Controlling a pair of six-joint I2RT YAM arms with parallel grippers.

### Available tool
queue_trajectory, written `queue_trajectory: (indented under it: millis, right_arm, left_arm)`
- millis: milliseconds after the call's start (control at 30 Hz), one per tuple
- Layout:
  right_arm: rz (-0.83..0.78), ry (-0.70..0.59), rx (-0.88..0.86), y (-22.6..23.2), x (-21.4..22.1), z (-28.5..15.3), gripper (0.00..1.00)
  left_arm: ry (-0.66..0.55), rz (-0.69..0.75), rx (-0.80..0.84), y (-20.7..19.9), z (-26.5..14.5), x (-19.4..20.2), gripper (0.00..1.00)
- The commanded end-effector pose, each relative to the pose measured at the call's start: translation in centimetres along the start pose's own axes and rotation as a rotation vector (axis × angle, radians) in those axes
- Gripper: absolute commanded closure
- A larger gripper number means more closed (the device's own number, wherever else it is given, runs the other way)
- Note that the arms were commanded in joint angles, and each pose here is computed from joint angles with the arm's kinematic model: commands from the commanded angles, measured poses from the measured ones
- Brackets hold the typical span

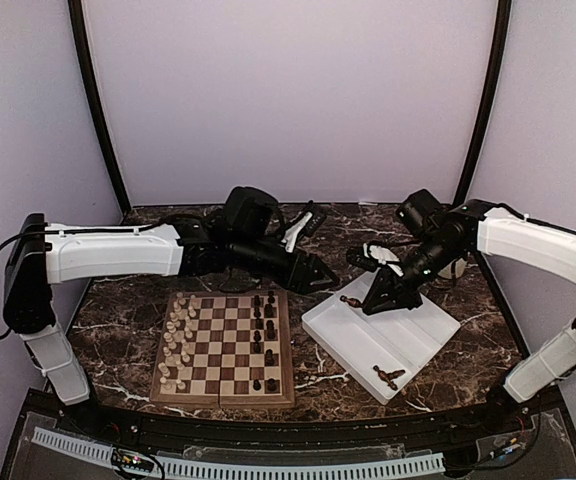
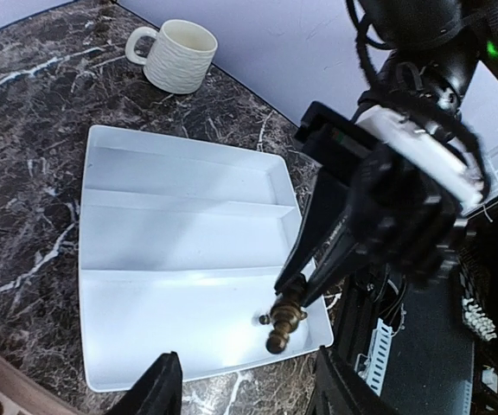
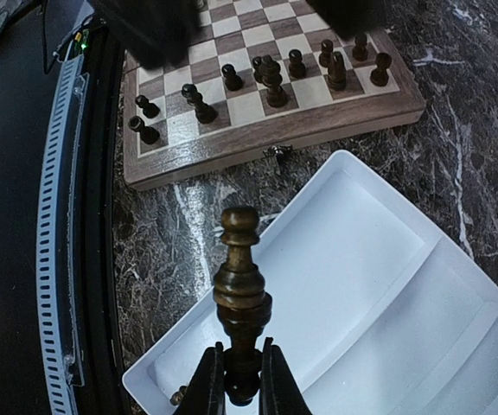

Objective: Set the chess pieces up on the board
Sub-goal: Pick up the pawn from the chess pile.

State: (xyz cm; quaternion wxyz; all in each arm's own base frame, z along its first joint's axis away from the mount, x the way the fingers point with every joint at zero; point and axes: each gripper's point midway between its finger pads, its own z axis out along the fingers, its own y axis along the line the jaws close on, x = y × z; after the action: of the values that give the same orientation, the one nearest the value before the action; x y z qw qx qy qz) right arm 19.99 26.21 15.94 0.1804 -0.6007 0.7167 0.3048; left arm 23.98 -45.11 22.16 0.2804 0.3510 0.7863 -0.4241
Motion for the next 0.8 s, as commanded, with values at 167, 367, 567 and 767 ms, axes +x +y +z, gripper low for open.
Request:
queue_trajectory:
  millis: [167,367,567,767]
  right_arm:
    - [-0.029,-0.052,-0.044,1.3,-1.7,-1.3,1.00]
    - [-0.027,-0.056,-0.032,1.0,-2.0,-1.5,1.00]
    - [-0.020,-0.051,-0.032,0.9,-1.9,-1.3,1.00]
    - [-0.015,-0.050,-0.021,0.7,-1.9,-1.3,1.00]
  left_arm:
    - [-0.029,-0.045,0.222,-2.5,1.6,-1.6,0.45]
    - [0.031,-0.072,0.261,-2.2,2.6,-0.4,0.46]
    - [0.051,-0.077,0.279,-2.1,2.9,0.0,0.51]
    - [0.073,-0.086,0.313,-2.3,3.4,0.4,0.63]
